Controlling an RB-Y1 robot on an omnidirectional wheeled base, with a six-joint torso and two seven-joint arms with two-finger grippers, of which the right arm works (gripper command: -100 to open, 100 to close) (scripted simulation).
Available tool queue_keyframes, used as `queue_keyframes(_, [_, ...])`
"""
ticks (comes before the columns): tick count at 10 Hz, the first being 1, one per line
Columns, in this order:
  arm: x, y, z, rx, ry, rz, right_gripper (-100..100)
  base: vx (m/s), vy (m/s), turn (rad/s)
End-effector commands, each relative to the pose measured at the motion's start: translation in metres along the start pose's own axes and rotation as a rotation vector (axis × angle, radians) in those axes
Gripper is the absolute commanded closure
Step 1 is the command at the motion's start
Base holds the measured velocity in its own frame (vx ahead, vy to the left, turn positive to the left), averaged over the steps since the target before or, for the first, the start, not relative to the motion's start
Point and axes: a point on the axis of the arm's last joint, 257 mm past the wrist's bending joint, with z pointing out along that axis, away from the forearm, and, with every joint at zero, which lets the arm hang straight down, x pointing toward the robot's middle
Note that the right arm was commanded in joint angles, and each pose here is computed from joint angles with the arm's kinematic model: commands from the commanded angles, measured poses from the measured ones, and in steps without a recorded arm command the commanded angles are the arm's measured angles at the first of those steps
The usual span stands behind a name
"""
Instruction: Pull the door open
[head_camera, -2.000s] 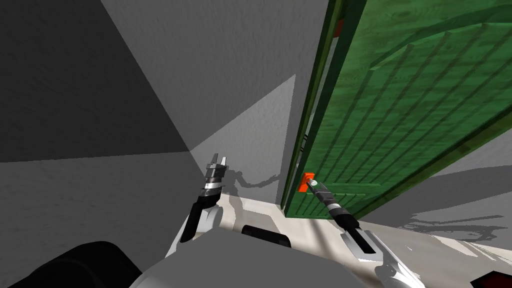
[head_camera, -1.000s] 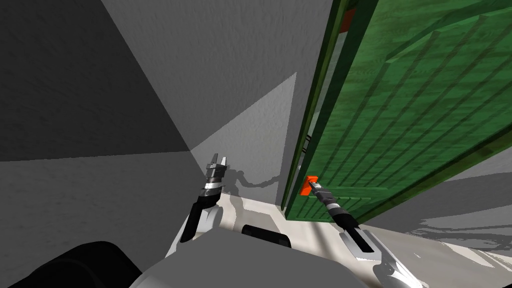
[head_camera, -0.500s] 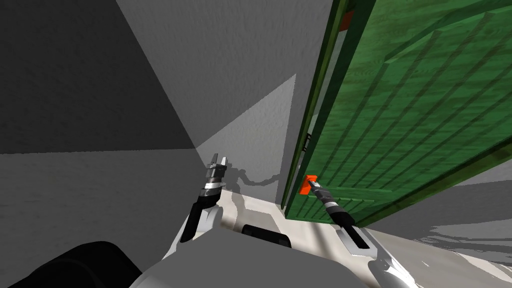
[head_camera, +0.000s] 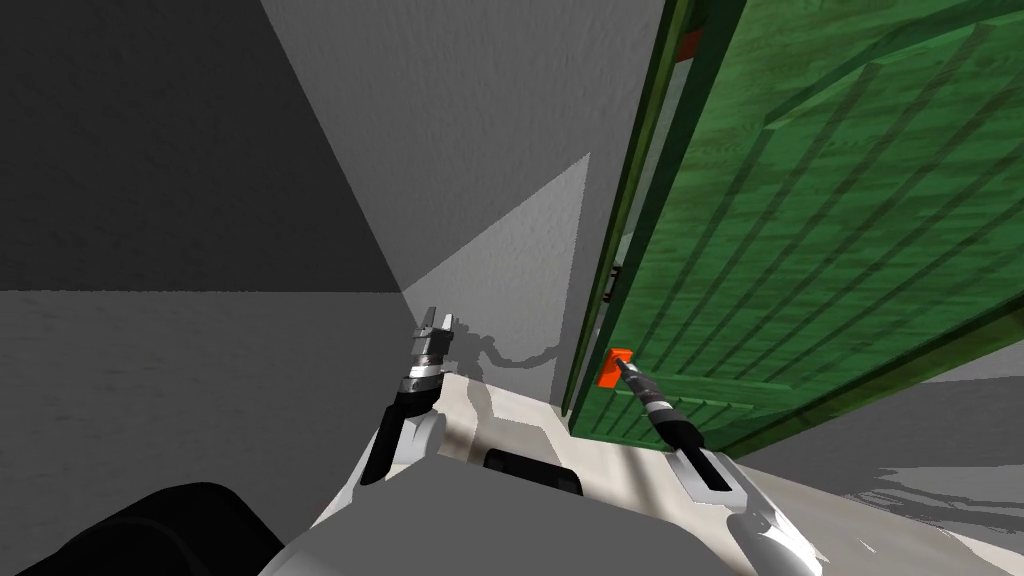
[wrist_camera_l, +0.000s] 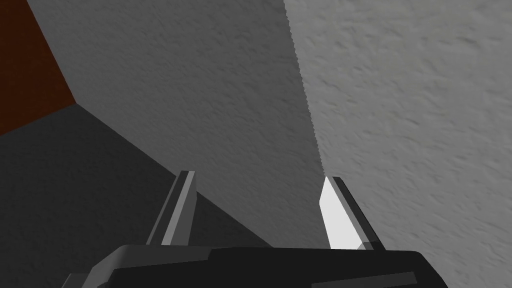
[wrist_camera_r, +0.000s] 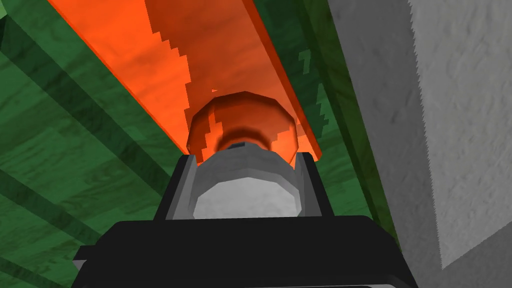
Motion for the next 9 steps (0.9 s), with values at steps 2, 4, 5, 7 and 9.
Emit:
queue_keyframes(2, [-0.008,-0.005,0.0041,0.012,-0.021,0.082,100,-0.063,-0.049,0.078])
queue_keyframes(4, [-0.01,-0.005,0.0083,0.02,-0.039,0.186,100,-0.064,-0.049,0.091])
queue_keyframes(5, [-0.01,-0.005,0.0083,0.02,-0.039,0.198,100,-0.052,-0.045,0.056])
queue_keyframes(7, [-0.013,-0.005,0.0127,0.028,-0.059,0.306,100,-0.074,-0.068,0.097])
queue_keyframes(9, [-0.014,-0.006,0.0149,0.031,-0.069,0.377,100,-0.055,-0.049,0.072])
